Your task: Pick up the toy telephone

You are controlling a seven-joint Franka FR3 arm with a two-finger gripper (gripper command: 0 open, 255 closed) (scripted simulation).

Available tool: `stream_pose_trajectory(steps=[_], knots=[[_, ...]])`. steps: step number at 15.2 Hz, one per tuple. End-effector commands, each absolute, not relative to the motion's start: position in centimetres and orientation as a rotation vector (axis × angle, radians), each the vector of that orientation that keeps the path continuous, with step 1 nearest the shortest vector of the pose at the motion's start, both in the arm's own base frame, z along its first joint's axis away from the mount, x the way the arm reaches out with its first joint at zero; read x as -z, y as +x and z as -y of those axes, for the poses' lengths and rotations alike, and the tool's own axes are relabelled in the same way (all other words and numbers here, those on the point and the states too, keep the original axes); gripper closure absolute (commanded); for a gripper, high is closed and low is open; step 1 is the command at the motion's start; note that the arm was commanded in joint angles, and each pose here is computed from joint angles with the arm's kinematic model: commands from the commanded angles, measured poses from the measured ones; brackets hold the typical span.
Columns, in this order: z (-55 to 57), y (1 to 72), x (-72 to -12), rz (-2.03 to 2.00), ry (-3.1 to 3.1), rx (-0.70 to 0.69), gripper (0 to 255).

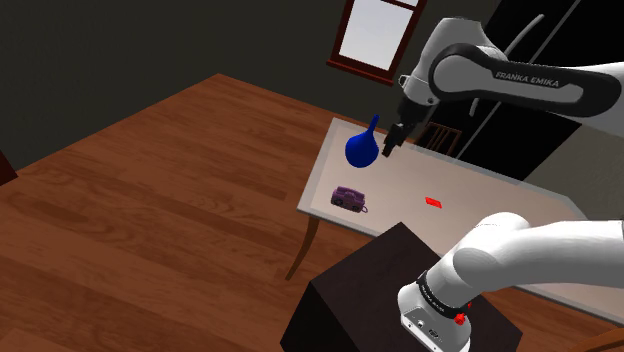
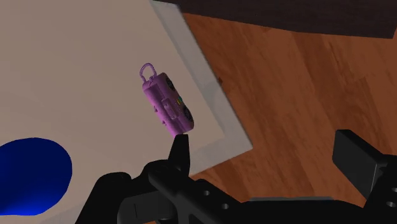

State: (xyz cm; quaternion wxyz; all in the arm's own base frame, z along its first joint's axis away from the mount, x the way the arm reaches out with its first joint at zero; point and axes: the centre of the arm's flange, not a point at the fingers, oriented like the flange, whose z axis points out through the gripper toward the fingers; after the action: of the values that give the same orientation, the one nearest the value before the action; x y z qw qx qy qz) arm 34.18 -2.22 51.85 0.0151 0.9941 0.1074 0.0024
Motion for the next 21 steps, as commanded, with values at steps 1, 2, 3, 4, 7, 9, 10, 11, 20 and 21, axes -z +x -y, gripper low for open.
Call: stream_pose_trajectory(steps=[1, 2, 3, 4, 7, 9, 10, 11, 20, 21], knots=[[3.1, 35.0, -49.6, -0.381, 3.089, -0.006, 0], [3.6, 35.4, -48.4, -0.403, 3.088, -0.004, 0], [4.1, 35.8, -47.3, -0.425, 3.086, -0.001, 0], [4.6, 36.3, -46.1, -0.447, 3.083, 0.001, 0], [6.0, 37.5, -42.6, -0.512, 3.076, 0.009, 0], [7.0, 38.4, -40.3, -0.556, 3.070, 0.014, 0], [7.4, 38.8, -39.1, -0.578, 3.067, 0.017, 0], [7.9, 39.3, -38.0, -0.599, 3.064, 0.019, 0], [11.6, 43.5, -27.4, -0.794, 3.028, 0.042, 0], [12.0, 44.0, -26.2, -0.816, 3.023, 0.044, 0]])
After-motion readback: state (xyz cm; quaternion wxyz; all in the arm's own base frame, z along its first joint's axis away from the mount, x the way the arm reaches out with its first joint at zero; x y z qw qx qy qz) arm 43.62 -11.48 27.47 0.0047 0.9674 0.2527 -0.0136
